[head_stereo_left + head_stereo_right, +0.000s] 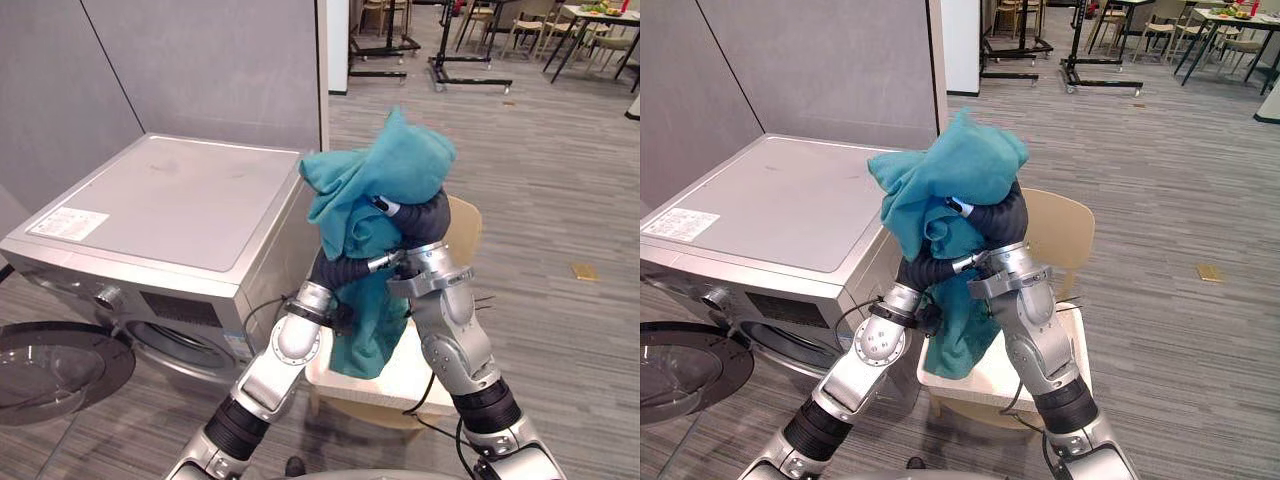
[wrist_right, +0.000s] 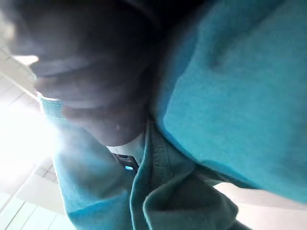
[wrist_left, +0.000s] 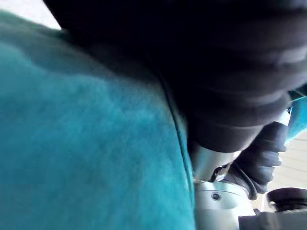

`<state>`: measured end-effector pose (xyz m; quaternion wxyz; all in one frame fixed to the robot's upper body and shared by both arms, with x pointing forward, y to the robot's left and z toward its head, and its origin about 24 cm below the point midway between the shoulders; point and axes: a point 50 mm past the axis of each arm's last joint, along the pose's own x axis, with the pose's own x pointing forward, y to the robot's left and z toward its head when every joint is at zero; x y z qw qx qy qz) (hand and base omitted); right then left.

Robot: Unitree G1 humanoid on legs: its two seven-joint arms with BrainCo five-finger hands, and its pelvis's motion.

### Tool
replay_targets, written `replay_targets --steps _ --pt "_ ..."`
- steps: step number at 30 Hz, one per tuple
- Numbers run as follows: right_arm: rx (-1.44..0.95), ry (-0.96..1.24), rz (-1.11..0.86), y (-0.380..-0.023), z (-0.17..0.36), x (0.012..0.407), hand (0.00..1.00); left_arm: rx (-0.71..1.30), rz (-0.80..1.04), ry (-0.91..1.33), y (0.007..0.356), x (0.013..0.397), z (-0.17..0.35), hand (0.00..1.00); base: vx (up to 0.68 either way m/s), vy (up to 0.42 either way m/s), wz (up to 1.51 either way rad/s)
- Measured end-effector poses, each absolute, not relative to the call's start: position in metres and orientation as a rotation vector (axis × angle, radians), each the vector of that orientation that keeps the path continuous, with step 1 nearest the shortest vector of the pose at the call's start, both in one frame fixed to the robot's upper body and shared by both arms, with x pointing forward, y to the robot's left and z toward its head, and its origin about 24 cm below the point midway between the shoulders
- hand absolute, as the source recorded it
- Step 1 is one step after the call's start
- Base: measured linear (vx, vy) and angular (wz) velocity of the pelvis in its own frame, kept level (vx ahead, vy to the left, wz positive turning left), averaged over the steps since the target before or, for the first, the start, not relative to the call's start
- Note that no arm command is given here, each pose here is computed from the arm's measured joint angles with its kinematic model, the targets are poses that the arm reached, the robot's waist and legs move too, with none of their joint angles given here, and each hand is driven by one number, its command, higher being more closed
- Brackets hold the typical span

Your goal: Pick up the laundry basket with both hands and put the clothes into the washing machine.

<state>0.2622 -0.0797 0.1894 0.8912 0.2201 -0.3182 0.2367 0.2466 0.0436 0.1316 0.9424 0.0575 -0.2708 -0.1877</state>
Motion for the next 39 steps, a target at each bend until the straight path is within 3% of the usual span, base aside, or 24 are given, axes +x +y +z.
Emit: replay_targets --steps 12,17,24,31,39 --pt "0.375 -0.529 0.439 -0.095 0.156 0.262 0.00 0.135 -0.331 -0.440 0.062 0.245 0.106 1.00 0.00 0.000 0.00" --pt "0.214 -0.586 0.256 -0.138 0.159 0.263 0.00 0.115 -0.161 -0.371 0.102 0.247 0.095 1.00 0.00 -0.001 -0.01" --pt "-0.019 -0.636 -0.020 -0.186 0.160 0.241 0.00 0.105 -0.068 -0.351 0.124 0.233 0.091 1.00 0.02 -0.006 -0.05" --pt "-0.063 -0.349 -0.423 -0.244 0.095 0.203 0.00 0.068 0.031 -0.242 0.145 0.209 0.070 1.00 0.01 -0.006 -0.01" --pt "-0.027 -0.117 -0.545 -0.263 0.045 0.187 0.00 0.036 0.003 -0.182 0.147 0.198 0.059 1.00 0.00 -0.001 0.01"
